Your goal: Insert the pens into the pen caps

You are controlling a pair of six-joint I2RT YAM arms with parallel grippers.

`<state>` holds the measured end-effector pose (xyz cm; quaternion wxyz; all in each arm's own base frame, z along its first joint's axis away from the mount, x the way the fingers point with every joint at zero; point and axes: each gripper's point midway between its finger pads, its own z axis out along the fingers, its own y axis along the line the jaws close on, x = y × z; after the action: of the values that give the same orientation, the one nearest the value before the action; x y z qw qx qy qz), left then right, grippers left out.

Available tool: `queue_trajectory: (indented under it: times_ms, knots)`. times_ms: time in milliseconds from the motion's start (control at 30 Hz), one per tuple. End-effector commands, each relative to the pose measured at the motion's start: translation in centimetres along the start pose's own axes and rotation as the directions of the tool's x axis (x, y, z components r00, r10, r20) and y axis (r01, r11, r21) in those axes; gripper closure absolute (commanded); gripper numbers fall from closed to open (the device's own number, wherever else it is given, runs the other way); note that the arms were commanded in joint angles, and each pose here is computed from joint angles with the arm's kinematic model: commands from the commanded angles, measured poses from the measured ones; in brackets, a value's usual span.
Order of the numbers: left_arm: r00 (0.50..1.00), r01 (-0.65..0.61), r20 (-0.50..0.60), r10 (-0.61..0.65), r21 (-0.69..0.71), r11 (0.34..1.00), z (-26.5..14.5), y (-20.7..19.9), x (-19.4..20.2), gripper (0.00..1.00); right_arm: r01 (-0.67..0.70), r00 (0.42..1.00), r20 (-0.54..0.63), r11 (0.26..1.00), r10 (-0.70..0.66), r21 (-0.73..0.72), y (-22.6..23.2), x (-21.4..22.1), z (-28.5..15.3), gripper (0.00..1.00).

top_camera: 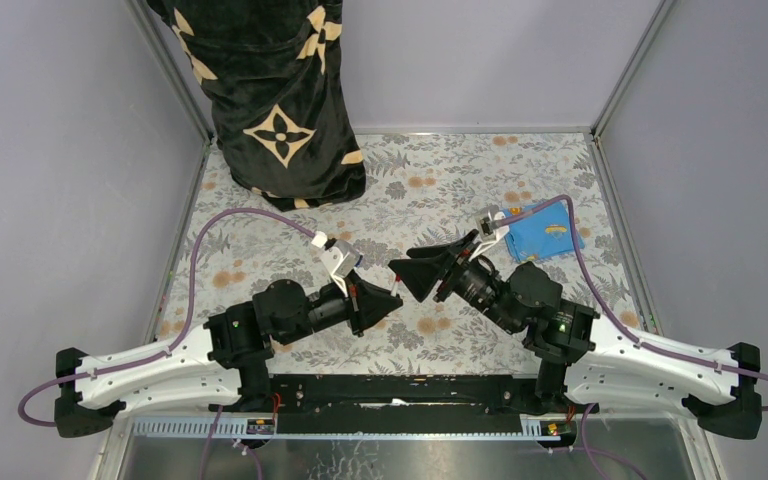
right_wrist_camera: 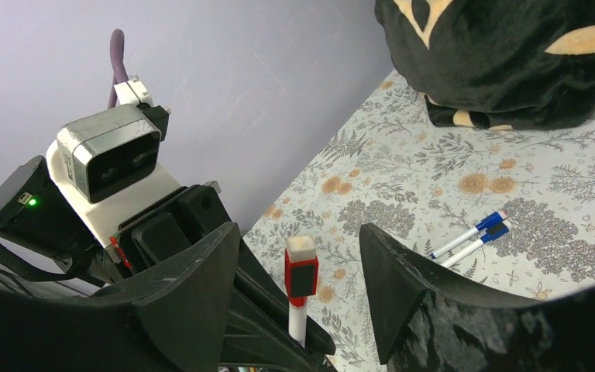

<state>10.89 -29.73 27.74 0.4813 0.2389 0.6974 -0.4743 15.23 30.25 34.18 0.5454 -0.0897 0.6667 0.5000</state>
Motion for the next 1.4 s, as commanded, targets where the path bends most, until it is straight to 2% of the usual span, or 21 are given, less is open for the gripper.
queue_trajectory:
  times_ms: [0,267,467,700,833,967,1267,1367]
  knots:
    - [0.996,-0.006,0.088,0.001,0.051,0.999,0.1,-1.5,-3.0,1.0,-0.045,0.999,0.014,0.998,0.045,-0.054,1.9,-1.7,0.2,0.37]
    - [0.996,-0.01,0.091,0.004,0.063,0.998,0.1,-1.8,-3.1,1.0,-0.07,0.998,-0.005,0.996,0.07,-0.055,1.6,-1.3,0.4,0.45]
    - [0.996,-0.01,0.089,0.005,0.059,0.998,0.1,-1.7,-3.0,1.0,-0.077,0.997,-0.02,0.995,0.076,-0.071,1.7,-1.1,0.5,0.58]
    - [0.996,-0.01,0.09,0.005,0.057,0.998,0.2,-1.7,-3.1,1.0,-0.079,0.996,-0.043,0.994,0.076,-0.074,1.6,-0.6,0.6,0.6]
    - [0.996,-0.01,0.091,0.005,0.057,0.998,0.2,-1.7,-3.2,1.0,-0.082,0.996,-0.051,0.994,0.078,-0.073,1.5,-0.3,0.6,0.65]
    - [0.996,-0.011,0.091,0.007,0.054,0.998,0.2,-1.6,-3.2,1.0,-0.085,0.995,-0.052,0.994,0.081,-0.074,1.4,-0.3,0.5,0.73]
    - [0.993,-0.017,0.12,0.011,0.05,0.999,-0.1,-1.8,-4.2,1.0,-0.031,0.996,-0.088,0.998,0.026,-0.056,0.7,0.8,0.7,0.99]
    - [0.99,-0.043,0.139,0.036,0.052,0.998,-0.3,-2.2,-5.5,1.0,-0.004,0.992,-0.125,0.997,-0.005,-0.073,0.6,2.1,1.1,1.0]
